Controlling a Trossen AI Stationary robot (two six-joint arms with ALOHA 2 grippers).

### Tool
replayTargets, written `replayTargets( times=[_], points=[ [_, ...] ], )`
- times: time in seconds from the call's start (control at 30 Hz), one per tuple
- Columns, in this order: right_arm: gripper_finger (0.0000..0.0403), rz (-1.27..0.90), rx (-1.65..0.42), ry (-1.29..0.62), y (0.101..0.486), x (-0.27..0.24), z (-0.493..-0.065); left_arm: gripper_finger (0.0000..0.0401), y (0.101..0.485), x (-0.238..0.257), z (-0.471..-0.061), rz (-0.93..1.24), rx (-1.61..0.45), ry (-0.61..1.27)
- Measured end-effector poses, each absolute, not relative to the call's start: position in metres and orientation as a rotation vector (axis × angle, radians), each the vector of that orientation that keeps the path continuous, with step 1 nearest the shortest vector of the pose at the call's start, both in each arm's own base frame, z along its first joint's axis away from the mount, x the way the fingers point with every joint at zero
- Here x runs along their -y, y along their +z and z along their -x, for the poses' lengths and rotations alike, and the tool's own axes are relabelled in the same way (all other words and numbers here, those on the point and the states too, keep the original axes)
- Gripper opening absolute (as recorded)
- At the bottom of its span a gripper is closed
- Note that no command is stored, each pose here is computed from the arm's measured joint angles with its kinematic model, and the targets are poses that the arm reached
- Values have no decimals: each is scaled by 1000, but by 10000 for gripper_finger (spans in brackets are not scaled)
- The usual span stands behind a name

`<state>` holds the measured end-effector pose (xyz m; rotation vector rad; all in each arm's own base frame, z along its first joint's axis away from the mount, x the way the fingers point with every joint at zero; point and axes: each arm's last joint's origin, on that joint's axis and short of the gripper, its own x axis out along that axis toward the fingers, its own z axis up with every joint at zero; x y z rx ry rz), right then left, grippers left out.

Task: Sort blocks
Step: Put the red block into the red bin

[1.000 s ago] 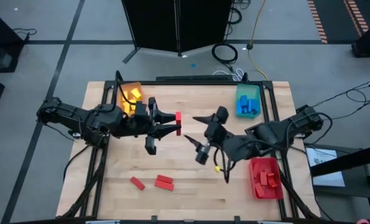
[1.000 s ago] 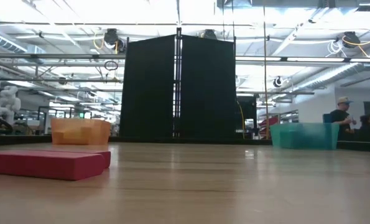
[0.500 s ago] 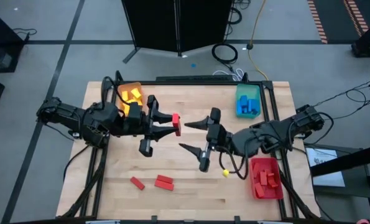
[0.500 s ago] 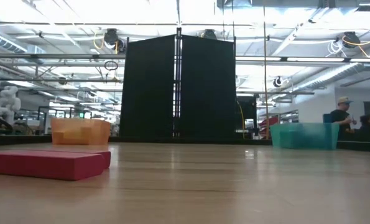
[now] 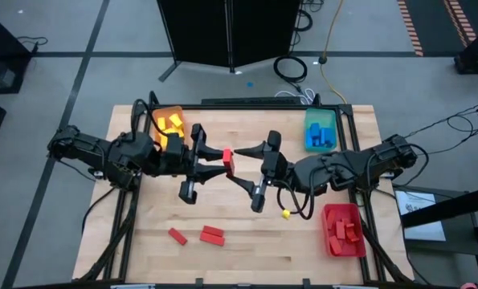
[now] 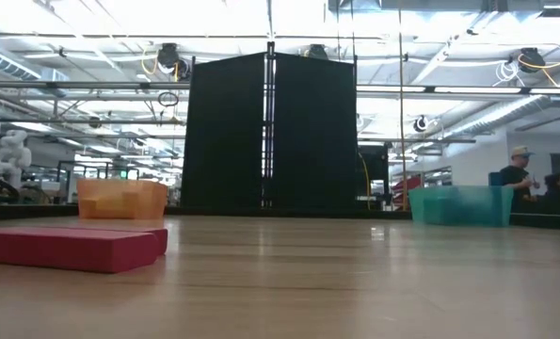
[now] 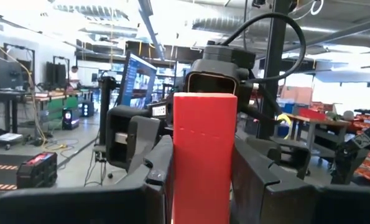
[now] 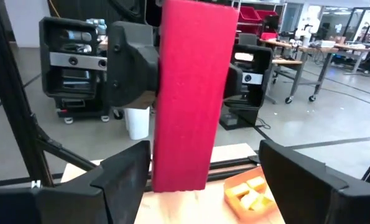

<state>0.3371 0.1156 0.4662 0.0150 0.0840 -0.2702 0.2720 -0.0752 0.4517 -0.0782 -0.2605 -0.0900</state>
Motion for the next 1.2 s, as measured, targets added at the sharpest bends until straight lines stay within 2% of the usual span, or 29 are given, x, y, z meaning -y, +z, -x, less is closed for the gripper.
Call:
replayTargets(
  times=[0.2,0.33,0.47,0.73,0.83,1.03,1.2],
  points=[
    [285,-24,-75,-279,467,-110,-339,95,452,75,-272,78,262,-88],
    [261,-29,-63,-262,468,-108,-340,95,452,75,-272,76,262,-87],
    [211,-34,-60,-218,469,-105,-342,95,452,75,-272,75,262,-85],
    [84,-50,-65,-173,466,-102,-348,95,452,75,-272,65,259,-83],
    [83,-46,-66,-173,466,-102,-348,98,451,75,-272,62,257,-82],
    [83,-22,-67,-176,465,-102,-349,157,452,75,-272,69,261,-73],
    [83,-19,-73,-176,463,-102,-351,179,451,75,-273,66,256,-73]
  ],
)
